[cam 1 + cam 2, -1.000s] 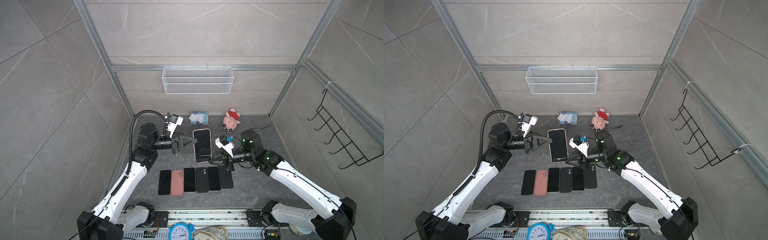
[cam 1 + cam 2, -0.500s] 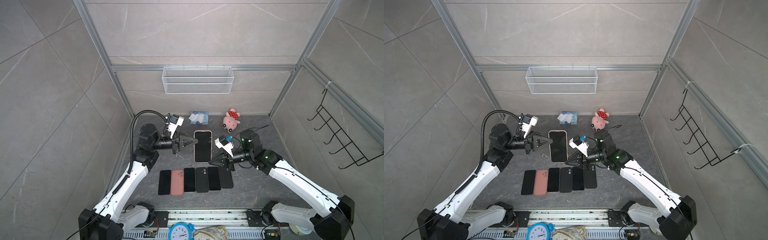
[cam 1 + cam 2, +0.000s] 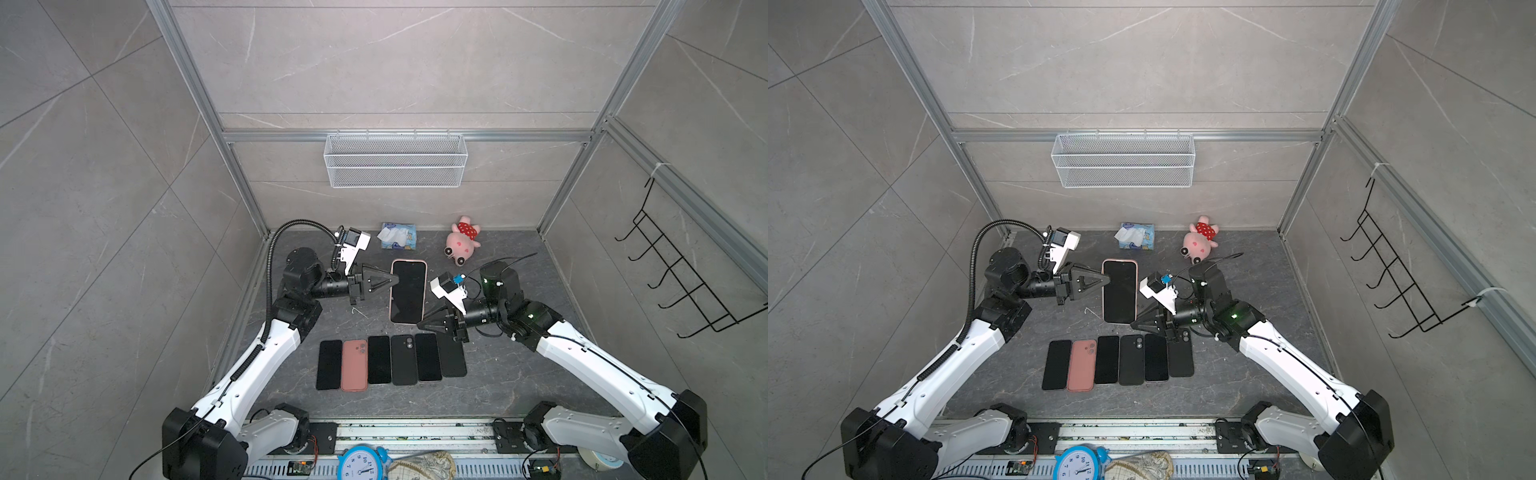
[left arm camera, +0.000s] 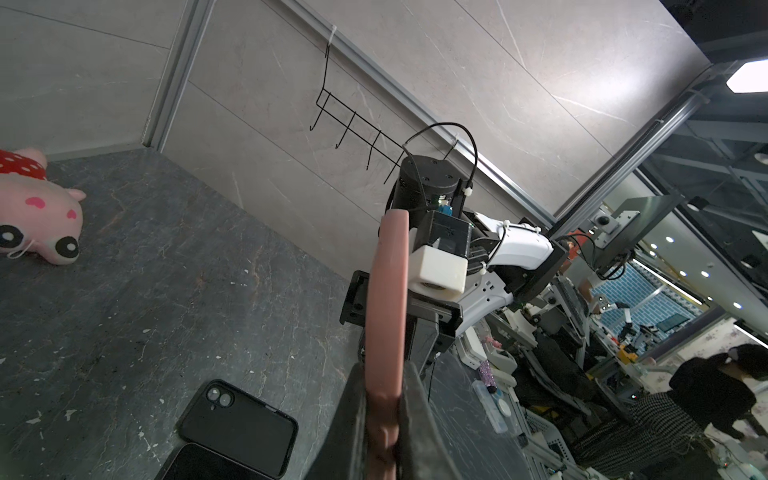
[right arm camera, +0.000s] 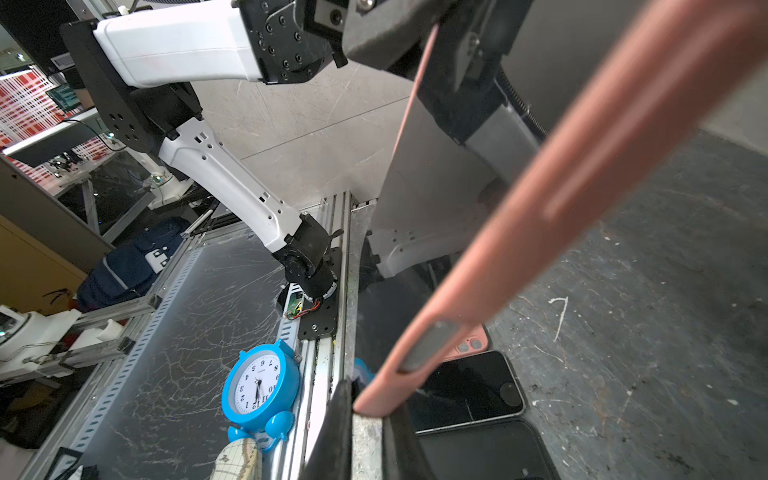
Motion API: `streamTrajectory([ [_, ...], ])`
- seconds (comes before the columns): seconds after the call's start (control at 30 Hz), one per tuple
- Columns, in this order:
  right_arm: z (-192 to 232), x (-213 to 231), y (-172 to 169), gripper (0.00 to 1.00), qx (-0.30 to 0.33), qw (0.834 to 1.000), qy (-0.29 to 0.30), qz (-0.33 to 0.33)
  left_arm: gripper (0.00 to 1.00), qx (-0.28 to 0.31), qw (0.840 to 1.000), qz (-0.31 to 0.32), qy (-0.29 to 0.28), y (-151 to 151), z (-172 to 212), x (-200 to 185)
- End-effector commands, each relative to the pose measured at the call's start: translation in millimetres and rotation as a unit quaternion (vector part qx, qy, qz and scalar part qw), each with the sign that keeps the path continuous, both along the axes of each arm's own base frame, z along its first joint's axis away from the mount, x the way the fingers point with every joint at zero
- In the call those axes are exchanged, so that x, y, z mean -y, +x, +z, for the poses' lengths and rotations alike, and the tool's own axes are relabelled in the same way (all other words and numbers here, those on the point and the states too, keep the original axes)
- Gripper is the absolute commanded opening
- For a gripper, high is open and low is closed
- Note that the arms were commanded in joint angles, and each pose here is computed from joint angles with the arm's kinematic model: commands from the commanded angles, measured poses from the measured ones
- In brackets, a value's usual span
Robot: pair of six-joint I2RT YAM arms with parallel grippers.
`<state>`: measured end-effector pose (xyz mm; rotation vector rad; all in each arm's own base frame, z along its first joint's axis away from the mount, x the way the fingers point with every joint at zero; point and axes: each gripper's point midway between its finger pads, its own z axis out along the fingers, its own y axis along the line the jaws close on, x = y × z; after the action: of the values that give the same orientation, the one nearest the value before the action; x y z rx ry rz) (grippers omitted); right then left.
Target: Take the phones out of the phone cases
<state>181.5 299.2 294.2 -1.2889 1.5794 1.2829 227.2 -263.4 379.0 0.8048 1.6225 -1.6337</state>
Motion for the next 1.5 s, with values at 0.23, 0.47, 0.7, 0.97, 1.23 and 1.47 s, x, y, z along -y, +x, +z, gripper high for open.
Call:
streamTrajectory([
  [0.23, 51, -4, 12, 0.00, 0.179, 0.980, 0.090, -0.016, 0.00, -0.124, 0.991, 0.039, -0.009, 27, -29, 23],
  [0.47, 44, -5, 28, 0.00, 0.187, 0.976, 0.097, -0.055, 0.00, -0.173, 0.984, 0.038, -0.021, 35, -44, 36],
  [0.7, 31, -1, 42, 0.00, 0.164, 0.976, 0.096, -0.108, 0.00, -0.185, 0.981, 0.047, -0.035, 38, -47, 37],
  [0.97, -4, 23, 41, 0.35, 0.055, 0.976, 0.084, -0.195, 0.00, -0.188, 0.971, 0.104, -0.100, 47, -22, 18],
  [1.23, -15, 36, 51, 0.53, -0.141, 0.943, 0.120, -0.277, 0.00, -0.213, 0.953, 0.142, -0.163, 55, -7, 4],
  [1.47, -7, 25, 55, 0.54, -0.215, 0.929, 0.158, -0.259, 0.00, -0.227, 0.945, 0.151, -0.180, 57, -10, 0],
])
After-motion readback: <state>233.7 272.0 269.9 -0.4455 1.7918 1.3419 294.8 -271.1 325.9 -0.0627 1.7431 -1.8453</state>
